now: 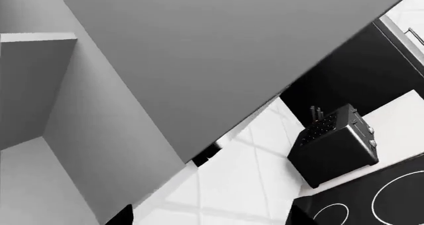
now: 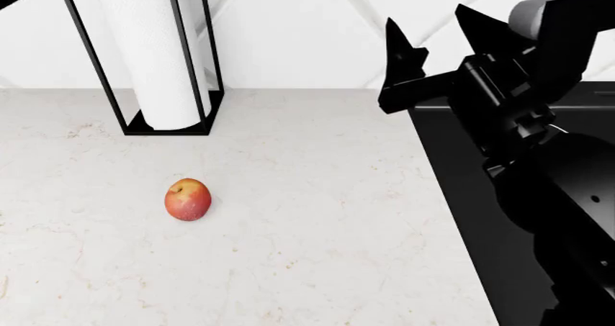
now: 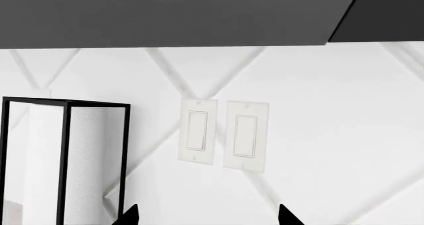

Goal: Pick the brussel sprout, peach from the counter and place them in the cabinet. Then close the cabinet.

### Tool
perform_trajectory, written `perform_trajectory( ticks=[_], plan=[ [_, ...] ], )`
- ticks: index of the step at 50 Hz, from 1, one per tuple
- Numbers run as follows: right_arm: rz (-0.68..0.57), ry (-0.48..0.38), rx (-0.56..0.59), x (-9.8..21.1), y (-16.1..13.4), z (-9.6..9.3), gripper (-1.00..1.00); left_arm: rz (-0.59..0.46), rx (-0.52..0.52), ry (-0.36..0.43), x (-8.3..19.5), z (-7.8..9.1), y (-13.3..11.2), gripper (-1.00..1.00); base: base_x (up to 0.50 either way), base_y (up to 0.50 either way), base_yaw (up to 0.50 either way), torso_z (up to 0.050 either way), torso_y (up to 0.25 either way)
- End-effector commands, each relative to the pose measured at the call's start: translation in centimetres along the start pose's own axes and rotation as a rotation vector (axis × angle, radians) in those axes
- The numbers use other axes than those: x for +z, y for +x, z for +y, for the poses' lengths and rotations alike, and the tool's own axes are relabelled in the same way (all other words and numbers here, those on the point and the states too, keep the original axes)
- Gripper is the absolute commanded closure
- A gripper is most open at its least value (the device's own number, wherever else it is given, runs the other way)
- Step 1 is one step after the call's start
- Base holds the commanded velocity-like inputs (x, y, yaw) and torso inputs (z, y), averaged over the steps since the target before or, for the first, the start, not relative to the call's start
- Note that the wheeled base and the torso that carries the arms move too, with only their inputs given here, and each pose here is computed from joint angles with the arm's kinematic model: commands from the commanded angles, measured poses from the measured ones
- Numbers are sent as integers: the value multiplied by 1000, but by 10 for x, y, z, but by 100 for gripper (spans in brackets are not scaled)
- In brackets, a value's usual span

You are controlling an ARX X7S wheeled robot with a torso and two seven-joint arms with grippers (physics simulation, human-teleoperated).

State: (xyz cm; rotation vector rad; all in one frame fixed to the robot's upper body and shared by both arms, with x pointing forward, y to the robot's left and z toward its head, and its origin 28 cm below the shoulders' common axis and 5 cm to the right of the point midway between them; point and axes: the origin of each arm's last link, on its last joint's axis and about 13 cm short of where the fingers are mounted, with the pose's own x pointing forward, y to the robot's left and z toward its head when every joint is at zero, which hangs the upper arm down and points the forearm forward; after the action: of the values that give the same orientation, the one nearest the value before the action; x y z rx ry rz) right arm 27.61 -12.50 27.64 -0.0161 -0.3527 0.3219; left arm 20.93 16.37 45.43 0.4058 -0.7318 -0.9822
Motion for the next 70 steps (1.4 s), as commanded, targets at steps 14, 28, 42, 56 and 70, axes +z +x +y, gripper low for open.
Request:
perform_trajectory(
  ticks=[14,28,42,56,70],
  plan=[
    [1,-4,-14,0,-3,-5,-100,127,-60,-292,-40,-29,-31,-100,0,0,0,0,0],
    [0,2,-19,-2,-4,-5,-100,334,-54,-362,-67,-34,-54,-100,0,0,0,0,0],
    [7,5,-22,-6,-5,-6,-100,421,35,-384,-84,-35,-82,-100,0,0,0,0,0],
    [8,5,-28,-7,-5,-7,-100,558,27,-424,-96,-43,-106,-100,0,0,0,0,0],
    [9,7,-28,-7,-5,-7,-100,742,79,-409,-111,-36,-122,-100,0,0,0,0,0]
  ],
)
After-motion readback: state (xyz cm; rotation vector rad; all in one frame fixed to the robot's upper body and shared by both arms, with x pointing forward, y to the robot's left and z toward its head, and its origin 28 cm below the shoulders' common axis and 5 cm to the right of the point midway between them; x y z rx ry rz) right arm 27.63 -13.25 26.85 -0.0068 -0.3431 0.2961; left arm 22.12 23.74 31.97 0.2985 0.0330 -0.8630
